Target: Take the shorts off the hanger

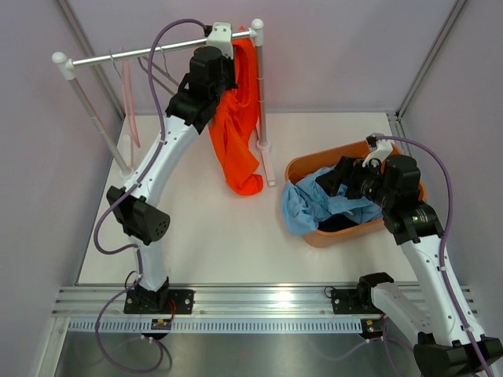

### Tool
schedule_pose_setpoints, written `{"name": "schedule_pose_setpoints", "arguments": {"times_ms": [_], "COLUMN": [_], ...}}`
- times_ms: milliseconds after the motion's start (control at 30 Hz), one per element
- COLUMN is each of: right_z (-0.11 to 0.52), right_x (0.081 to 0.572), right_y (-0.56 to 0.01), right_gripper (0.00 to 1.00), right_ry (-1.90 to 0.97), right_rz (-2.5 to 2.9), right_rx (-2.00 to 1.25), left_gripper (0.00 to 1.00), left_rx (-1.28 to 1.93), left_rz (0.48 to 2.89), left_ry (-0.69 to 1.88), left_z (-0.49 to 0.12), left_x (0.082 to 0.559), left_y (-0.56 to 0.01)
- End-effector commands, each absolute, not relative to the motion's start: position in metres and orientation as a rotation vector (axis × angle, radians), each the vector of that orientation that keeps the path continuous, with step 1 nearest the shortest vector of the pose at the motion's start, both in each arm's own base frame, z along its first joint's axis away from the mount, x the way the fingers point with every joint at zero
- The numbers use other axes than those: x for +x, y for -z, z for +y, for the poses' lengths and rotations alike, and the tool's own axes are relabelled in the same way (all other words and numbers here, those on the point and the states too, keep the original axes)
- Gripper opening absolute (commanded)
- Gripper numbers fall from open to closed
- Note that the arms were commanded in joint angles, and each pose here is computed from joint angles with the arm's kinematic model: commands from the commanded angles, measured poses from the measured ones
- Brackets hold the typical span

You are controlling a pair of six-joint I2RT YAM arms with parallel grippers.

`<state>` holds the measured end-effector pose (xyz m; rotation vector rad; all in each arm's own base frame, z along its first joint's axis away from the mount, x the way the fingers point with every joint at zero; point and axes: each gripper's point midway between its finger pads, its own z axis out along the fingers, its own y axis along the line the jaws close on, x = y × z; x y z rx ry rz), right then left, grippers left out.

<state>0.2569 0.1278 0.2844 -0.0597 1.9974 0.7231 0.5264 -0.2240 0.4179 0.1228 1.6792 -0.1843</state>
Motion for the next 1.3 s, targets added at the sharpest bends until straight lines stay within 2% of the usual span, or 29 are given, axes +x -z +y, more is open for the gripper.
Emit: {"name": "schedule_pose_setpoints", "arguments": {"times_ms": [0, 267, 733, 1133, 1267], "right_z": [0.130, 0.129, 0.128, 0.148, 0.185], "right_x": [0.261, 0.262, 0.264, 0.261, 0.256], "right_y": [-0.292, -0.292, -0.287, -0.305, -0.313], "right_gripper": [0.95, 0.95, 0.95, 0.94, 0.93], "right_ry": [-0.722, -0.712, -0.702, -0.771, -0.807], "right_rz": [1.955, 1.956, 1.971, 1.939, 1.954], "right_rx": [-0.090, -0.085, -0.080, -0.153, -0.243], "left_gripper": [0.00, 0.00, 0.00, 0.00, 0.00], "left_rx": [0.065, 0.094, 0.176, 0.234, 0.324], "left_rz": [1.496, 1.500, 1.677, 1.776, 1.811], "left_ry": [0.225, 0.241, 0.244, 0.415, 0.406], "left_z": [-0.208, -0.203, -0.204, -0.202, -0.213], "left_x": [0.499, 0.474, 0.430, 0.346, 0.316], "left_y": [-0.494, -0.504, -0.458, -0.427, -0.413]}}
